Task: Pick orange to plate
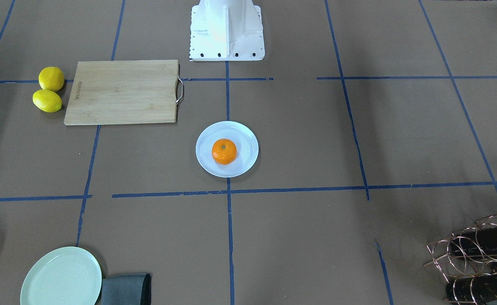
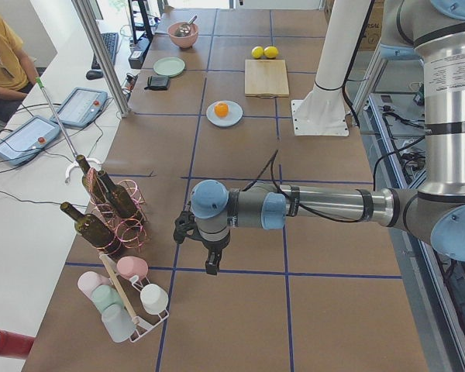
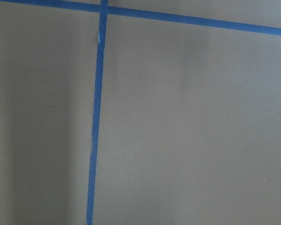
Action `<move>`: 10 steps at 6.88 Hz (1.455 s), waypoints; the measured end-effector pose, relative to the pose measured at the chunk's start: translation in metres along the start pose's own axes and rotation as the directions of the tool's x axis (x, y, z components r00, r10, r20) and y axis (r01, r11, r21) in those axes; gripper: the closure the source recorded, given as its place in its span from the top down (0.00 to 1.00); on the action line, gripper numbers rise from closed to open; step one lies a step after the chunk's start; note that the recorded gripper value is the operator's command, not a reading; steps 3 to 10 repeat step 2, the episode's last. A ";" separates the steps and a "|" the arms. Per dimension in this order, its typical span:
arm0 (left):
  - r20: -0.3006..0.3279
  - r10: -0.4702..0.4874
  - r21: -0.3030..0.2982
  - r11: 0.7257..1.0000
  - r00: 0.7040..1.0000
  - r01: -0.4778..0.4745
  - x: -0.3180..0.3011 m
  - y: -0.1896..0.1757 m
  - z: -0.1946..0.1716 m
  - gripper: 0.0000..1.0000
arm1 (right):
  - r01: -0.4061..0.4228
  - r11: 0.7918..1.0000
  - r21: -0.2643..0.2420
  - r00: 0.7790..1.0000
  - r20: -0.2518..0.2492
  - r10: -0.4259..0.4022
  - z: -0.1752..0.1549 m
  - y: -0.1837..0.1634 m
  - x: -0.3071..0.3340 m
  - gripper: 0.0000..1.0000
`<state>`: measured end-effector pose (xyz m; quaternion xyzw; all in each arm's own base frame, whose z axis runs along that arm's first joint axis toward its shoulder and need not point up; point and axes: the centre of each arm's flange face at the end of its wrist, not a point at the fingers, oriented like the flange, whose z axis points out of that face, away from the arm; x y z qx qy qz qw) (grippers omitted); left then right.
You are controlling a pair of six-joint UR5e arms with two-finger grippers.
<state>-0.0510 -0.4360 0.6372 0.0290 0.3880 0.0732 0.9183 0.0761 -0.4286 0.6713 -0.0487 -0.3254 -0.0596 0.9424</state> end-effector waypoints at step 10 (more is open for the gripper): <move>0.000 -0.004 -0.003 1.000 1.000 0.004 -0.001 0.003 0.001 1.00 | 0.000 1.000 -0.003 1.000 0.001 0.000 0.001 0.001 0.001 1.00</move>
